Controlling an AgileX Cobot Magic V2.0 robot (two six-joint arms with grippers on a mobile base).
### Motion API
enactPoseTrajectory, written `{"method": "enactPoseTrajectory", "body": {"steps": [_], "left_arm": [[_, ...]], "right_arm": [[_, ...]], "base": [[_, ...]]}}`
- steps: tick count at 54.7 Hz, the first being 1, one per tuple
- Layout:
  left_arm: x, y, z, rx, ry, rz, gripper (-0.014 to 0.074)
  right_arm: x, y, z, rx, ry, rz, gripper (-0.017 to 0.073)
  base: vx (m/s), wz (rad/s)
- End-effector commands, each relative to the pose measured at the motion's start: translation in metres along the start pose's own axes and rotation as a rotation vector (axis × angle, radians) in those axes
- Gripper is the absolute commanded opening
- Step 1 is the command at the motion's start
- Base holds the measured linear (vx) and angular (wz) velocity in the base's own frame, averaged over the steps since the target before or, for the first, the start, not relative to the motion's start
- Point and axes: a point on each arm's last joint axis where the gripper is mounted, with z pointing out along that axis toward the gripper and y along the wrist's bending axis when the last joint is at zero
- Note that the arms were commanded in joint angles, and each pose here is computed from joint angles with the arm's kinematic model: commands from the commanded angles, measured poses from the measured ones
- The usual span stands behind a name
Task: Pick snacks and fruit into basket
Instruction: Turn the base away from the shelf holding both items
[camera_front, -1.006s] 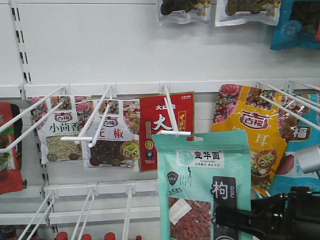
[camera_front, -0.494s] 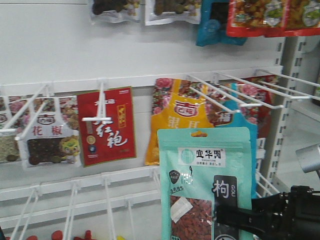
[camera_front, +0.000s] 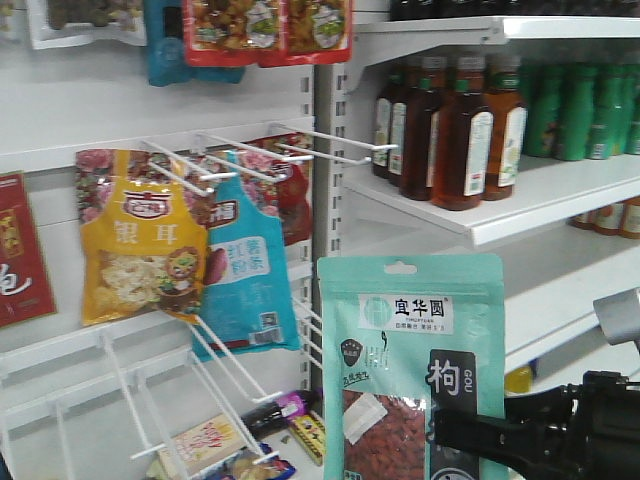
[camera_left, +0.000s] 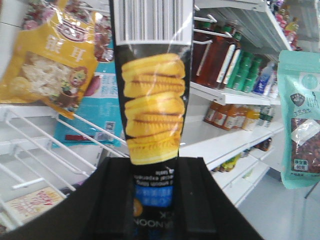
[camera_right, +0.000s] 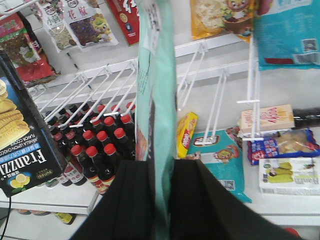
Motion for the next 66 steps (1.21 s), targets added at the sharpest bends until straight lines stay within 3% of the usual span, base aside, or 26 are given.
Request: {"method": "enactPoseTrajectory", "body": {"steps": [1,66], "left_arm": [[-0.0169,-0.0078,-0.0008,0.058,-0.102,-0.003,0.0003],[-0.0169,-0.0078,-0.0008,0.058,-0.102,-0.003,0.0003]], "right_arm": [[-0.0132,0.0076,-0.0063,-0.006,-0.065,-0.019,-0.001],[-0.0132,0.0076,-0.0063,-0.006,-0.065,-0.021,-0.001]], "base": [[-0.16,-0.62],[-0.09,-0.49]]}}
